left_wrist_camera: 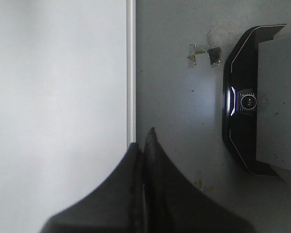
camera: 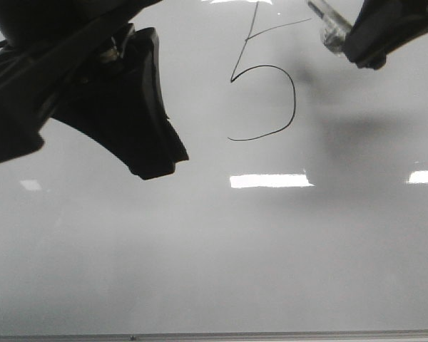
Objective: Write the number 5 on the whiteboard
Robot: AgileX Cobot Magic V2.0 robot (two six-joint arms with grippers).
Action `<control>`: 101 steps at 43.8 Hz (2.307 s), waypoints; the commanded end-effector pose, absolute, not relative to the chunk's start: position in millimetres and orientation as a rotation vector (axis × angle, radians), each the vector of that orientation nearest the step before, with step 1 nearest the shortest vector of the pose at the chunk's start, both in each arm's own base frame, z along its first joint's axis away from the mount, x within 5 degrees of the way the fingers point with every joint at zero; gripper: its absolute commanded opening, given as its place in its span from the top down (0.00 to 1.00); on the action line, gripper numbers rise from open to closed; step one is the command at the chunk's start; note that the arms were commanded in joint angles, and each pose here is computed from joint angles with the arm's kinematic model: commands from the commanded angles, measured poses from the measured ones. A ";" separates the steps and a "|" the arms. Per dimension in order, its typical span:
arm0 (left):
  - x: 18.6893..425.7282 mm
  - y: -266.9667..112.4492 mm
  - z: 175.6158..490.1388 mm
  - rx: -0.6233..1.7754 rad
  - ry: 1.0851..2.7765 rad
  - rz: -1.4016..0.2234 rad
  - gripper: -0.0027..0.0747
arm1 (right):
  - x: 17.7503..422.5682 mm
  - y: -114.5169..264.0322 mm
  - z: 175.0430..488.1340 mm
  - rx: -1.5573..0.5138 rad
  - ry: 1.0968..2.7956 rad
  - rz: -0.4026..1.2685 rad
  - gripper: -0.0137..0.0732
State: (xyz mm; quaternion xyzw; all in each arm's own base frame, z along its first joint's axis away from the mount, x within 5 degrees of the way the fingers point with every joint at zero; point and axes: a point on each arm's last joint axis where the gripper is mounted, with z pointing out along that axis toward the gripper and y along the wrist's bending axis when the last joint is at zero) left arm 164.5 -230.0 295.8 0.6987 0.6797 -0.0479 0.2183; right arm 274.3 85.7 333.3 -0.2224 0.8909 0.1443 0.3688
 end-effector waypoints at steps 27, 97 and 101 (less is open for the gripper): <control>146.3 -212.4 383.0 1.715 1.685 -0.228 0.30 | 170.3 117.8 309.3 -1.305 1.969 0.137 0.91; 140.8 -249.1 360.1 1.885 1.571 -0.129 0.82 | 145.2 153.7 314.0 -1.462 1.779 0.236 0.91; 140.7 -249.2 360.1 1.884 1.572 -0.132 0.86 | 145.2 153.7 314.0 -1.462 1.779 0.236 0.91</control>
